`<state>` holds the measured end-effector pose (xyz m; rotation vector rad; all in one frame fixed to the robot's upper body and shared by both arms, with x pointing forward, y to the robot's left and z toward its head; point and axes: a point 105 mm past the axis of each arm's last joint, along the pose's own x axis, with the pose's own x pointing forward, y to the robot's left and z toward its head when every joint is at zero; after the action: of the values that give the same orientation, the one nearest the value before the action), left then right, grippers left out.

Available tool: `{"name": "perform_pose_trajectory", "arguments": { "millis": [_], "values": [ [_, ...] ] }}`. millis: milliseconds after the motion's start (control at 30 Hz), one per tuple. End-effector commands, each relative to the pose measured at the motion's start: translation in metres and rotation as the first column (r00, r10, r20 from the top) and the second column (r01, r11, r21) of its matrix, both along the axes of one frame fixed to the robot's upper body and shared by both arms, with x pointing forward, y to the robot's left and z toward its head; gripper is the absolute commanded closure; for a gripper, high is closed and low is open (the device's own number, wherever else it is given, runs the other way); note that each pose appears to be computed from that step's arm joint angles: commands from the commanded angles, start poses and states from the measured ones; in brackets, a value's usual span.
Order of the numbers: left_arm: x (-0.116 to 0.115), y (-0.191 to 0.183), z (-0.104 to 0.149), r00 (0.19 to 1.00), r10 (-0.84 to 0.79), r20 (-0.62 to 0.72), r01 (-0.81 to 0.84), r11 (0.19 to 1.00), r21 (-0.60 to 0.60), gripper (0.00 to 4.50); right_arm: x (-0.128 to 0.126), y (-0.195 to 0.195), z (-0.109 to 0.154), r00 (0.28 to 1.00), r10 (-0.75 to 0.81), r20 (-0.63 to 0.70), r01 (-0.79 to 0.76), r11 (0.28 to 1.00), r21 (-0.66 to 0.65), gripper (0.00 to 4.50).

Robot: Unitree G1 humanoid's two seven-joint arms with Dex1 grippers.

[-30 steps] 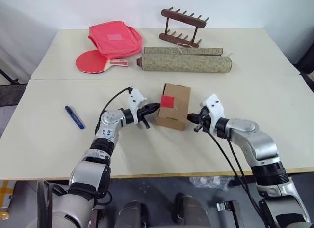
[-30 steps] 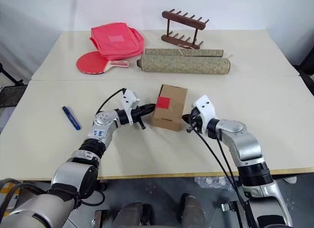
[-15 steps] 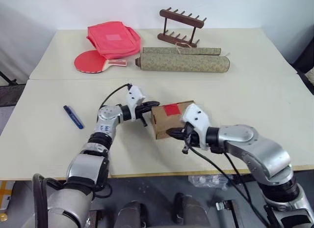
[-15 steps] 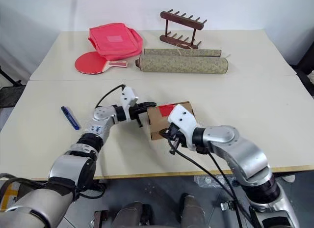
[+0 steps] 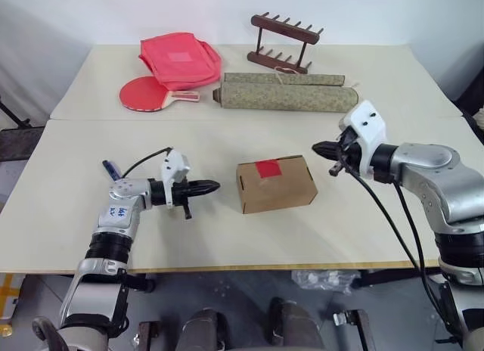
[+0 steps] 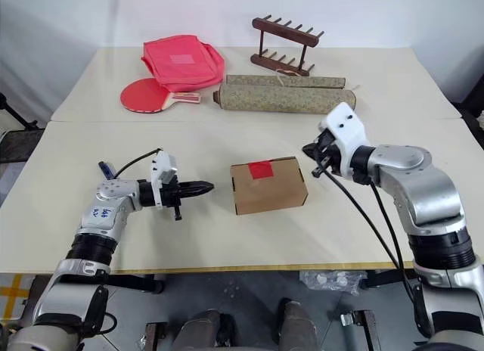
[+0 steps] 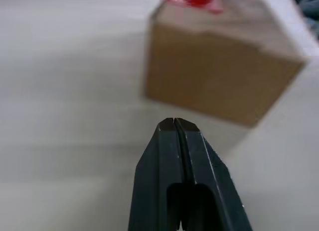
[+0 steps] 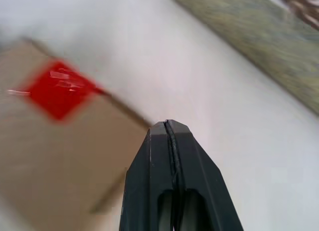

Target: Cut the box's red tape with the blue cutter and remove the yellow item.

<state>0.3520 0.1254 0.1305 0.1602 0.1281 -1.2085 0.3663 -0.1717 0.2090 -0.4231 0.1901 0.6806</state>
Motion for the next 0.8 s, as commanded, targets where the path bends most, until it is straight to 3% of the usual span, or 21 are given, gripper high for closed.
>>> {"name": "perform_pose_trajectory", "arguments": {
  "millis": [33,300,500,800],
  "values": [
    [-0.002,-0.015,0.017,1.000,-0.007,0.021,0.008,0.999,-0.039,4.48,0.009,-0.005,-0.013,1.000,0.014,0.003,-0.013,0.998,-0.064,4.50],
    [0.000,-0.040,0.013,0.999,-0.039,0.012,0.040,0.998,-0.052,4.48,0.007,0.008,-0.050,0.990,0.082,-0.118,-0.088,0.995,-0.044,4.50],
    [0.017,-0.055,0.018,0.994,-0.053,0.095,0.059,0.996,-0.064,4.48,-0.029,0.029,-0.057,0.962,0.203,-0.183,-0.213,0.977,-0.033,4.50],
    [0.025,-0.081,0.013,0.982,-0.166,0.095,0.169,0.986,-0.017,4.48,-0.065,0.035,-0.054,0.955,0.206,-0.212,-0.219,0.975,-0.038,4.50]
  ]
}}
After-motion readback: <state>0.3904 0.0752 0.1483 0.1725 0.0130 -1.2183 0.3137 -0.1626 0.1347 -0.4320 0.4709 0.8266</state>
